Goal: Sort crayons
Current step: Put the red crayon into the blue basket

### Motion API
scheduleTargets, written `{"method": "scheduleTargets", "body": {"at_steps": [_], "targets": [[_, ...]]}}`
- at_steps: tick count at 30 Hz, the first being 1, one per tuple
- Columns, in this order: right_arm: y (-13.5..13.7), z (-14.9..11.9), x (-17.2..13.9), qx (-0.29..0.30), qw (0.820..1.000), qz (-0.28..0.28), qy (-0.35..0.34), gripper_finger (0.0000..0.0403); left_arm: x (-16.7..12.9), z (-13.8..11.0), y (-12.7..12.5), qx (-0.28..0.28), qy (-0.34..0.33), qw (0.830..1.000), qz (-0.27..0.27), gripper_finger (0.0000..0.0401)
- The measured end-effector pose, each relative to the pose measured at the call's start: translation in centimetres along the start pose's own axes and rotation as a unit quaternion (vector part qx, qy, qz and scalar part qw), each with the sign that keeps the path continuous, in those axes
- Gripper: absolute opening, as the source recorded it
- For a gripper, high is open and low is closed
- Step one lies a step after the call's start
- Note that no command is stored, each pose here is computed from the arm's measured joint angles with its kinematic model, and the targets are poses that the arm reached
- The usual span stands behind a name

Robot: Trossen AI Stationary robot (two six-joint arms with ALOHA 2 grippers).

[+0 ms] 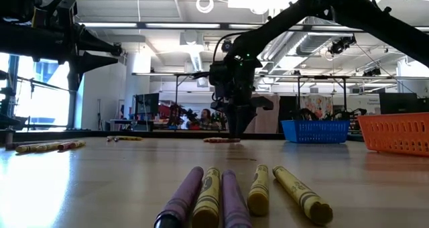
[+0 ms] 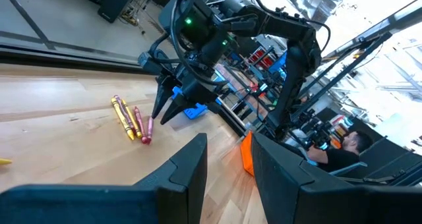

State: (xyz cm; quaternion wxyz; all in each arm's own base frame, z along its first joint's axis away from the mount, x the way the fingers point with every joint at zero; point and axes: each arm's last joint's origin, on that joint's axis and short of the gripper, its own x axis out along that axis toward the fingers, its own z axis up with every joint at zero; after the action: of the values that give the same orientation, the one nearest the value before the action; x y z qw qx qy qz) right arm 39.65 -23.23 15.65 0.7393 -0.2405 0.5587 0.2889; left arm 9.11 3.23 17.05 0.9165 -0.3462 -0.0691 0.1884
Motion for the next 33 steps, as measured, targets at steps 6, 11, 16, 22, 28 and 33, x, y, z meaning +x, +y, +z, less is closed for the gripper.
{"method": "scheduleTargets", "body": {"at_steps": [6,11,16,22,28,33], "targets": [[0.0,-0.1,-0.1,-0.001,1.000,0.002,-0.009,0.0083,0.0,0.0,0.0,0.000,0.000,1.000,0.000,0.0106],[0.0,-0.2,-0.1,-0.027,1.000,0.005,-0.008,0.0082,0.0,0.0,0.0,0.000,0.000,1.000,0.000,0.0106],[0.1,-0.2,0.0,-0.078,0.997,0.008,-0.003,0.0082,0.0,0.0,0.0,0.000,0.000,1.000,0.000,0.0106],[0.0,-0.7,-0.2,-0.106,0.994,0.004,0.008,0.0082,0.0,0.0,0.0,0.000,0.000,1.000,0.000,0.0106],[-0.3,-1.6,-0.4,-0.117,0.993,0.001,0.009,0.0082,0.0,0.0,0.0,0.000,0.000,1.000,0.000,0.0106],[-0.6,-1.7,0.0,-0.137,0.991,-0.009,0.007,0.0082,0.0,0.0,0.0,0.000,0.000,1.000,0.000,0.0106]]}}
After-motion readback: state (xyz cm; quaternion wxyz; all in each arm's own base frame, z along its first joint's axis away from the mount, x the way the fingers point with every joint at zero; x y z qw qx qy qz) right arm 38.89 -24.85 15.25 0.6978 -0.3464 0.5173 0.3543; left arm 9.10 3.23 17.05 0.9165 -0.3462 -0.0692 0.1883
